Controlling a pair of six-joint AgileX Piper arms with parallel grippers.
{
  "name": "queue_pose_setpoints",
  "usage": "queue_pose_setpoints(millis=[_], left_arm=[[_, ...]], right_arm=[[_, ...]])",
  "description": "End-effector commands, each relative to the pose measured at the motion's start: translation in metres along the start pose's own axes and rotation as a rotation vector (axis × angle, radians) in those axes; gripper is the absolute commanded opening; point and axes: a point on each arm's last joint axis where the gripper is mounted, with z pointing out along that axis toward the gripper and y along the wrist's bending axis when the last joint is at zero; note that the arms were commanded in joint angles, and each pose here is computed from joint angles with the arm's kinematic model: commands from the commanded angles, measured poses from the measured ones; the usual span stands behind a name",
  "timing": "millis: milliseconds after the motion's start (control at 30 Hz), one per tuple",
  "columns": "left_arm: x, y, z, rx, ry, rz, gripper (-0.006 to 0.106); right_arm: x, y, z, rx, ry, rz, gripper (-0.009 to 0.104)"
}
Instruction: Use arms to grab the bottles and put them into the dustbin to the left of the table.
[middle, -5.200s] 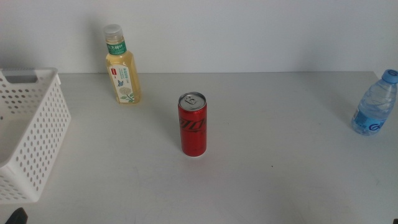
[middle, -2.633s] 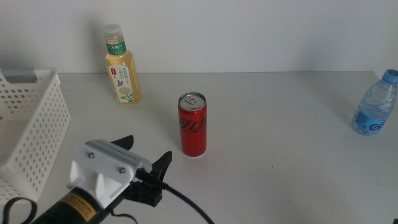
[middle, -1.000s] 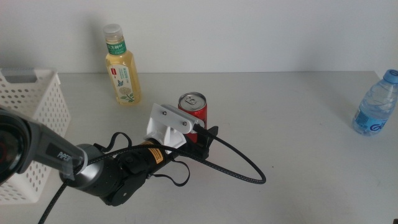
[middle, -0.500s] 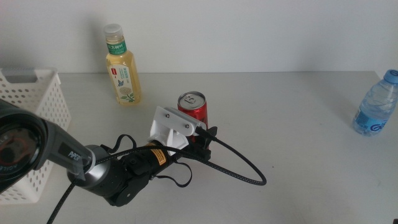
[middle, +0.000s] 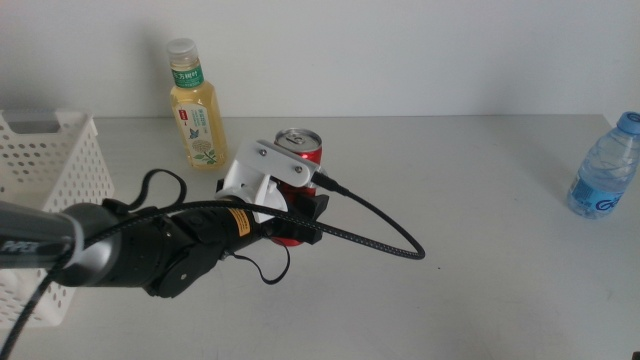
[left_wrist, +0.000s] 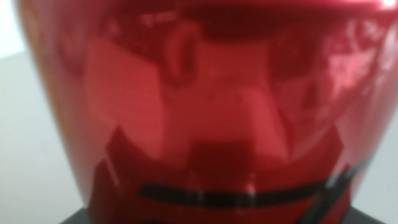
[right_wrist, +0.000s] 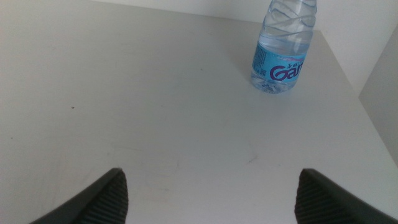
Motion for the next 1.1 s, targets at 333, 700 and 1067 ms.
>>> queue_pose_setpoints(millis=[333, 700, 1067], left_arm=[[-0.086, 0.0, -0.103, -0.153, 0.078, -0.274, -0.002], [-0.108, 0.009, -0.187, -0.424, 0.399, -0.282, -0.002], [-0.166, 0.071, -0.207, -0.592, 0.479, -0.224, -0.002]], right_arm=[[-0.008, -0.002, -0.002, 0.021, -0.09, -0.017, 0.094], [-0.008, -0.002, -0.002, 0.021, -0.09, -0.017, 0.094], [-0.008, -0.002, -0.002, 0.021, -0.09, -0.017, 0.094]])
